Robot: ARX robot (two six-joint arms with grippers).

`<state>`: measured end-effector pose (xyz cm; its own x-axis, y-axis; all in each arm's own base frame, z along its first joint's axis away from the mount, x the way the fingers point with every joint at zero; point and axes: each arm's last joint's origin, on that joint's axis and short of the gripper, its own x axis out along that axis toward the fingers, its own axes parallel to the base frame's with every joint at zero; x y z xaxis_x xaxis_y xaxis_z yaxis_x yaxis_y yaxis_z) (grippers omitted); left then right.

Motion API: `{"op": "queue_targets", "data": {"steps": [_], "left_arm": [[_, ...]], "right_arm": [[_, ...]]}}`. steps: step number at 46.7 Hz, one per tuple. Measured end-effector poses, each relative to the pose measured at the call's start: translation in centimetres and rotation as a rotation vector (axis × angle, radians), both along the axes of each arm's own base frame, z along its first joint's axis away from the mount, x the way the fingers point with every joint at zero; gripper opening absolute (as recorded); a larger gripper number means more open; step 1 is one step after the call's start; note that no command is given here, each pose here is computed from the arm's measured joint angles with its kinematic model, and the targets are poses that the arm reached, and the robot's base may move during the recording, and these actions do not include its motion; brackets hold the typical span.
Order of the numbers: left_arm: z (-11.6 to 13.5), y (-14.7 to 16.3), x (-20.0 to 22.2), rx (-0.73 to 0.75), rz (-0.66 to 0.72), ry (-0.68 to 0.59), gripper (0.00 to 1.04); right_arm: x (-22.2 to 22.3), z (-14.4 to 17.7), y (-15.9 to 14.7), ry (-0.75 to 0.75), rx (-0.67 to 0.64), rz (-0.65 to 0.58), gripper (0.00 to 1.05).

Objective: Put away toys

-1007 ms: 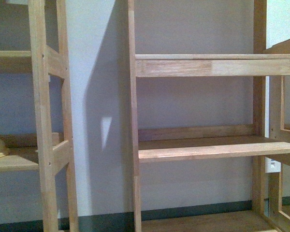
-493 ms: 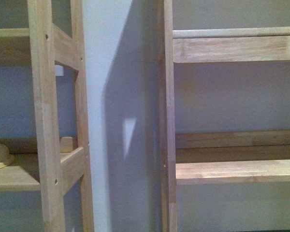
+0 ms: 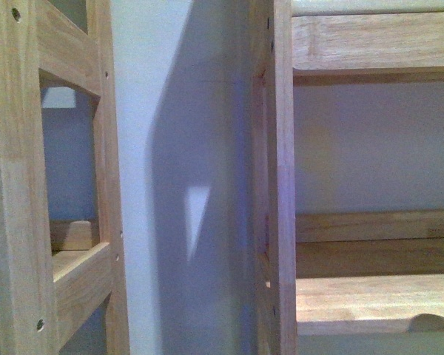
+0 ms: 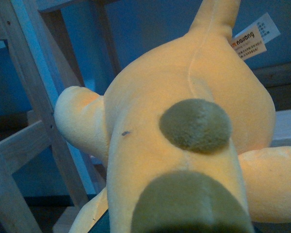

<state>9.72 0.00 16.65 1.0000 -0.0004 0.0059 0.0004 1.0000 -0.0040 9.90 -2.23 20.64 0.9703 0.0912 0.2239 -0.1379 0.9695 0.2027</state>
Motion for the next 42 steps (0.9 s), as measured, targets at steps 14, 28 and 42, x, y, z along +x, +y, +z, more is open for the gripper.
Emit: {"op": "queue_targets", "data": {"steps": [14,28,42], "left_arm": [[0.0,0.0,0.0,0.0,0.0,0.0,0.99],[0.0,0.0,0.0,0.0,0.0,0.0,0.99],[0.0,0.0,0.0,0.0,0.0,0.0,0.99]], "right_arm": [[0.1,0.4,-0.1,0.112,-0.034,0.061,0.2],[0.2,9.2,-0.1,0.028,-0.097,0.098,0.2],[0.3,17.7,0.3,-0.105,-0.14,0.124,0.2]]}}
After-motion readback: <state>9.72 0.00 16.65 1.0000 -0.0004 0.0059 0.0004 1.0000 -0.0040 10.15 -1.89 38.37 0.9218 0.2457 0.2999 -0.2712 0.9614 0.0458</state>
